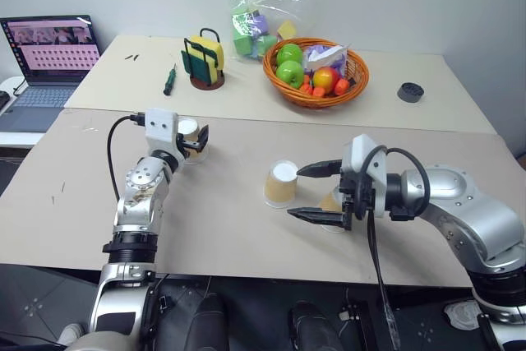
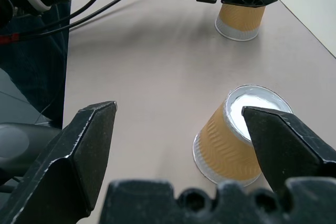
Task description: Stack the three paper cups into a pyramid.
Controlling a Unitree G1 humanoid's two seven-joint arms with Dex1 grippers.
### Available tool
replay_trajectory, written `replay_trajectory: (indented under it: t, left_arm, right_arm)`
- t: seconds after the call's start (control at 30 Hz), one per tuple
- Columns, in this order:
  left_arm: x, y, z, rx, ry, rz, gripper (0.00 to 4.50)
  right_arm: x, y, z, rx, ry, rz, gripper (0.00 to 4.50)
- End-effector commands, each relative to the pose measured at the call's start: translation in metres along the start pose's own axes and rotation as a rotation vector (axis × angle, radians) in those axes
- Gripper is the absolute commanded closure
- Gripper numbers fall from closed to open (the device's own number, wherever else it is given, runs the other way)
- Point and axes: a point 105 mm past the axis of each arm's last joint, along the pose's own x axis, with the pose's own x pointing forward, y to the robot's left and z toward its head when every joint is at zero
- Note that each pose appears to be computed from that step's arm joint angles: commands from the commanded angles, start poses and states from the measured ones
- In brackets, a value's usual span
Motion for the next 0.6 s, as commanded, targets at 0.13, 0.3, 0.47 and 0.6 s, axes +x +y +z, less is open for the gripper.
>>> replay_trajectory:
  t: [0.13,0.3,0.47,0.6]
  left_arm:
    - [-0.001,0.001,0.015,0.016,-0.055,-0.012,0.57]
    - [0.0,0.001,0.014,0.007,-0.048,-0.01,2.06]
    - [0.0,0.001,0.019,0.022,-0.066,-0.012,2.07]
    - [-0.007,-0.018,0.049,0.01,-0.194,-0.138,2.07]
  right_arm:
    - [-0.003,-0.002,0.006,-0.038,-0.014,-0.023,0.0]
    - [-0.004,-0.003,0.006,-0.038,-0.013,-0.028,0.0]
    - [-0.004,-0.003,0.006,-0.039,-0.012,-0.03,0.0]
    - [-0.004,-0.003,0.005,-0.039,-0.009,-0.03,0.0]
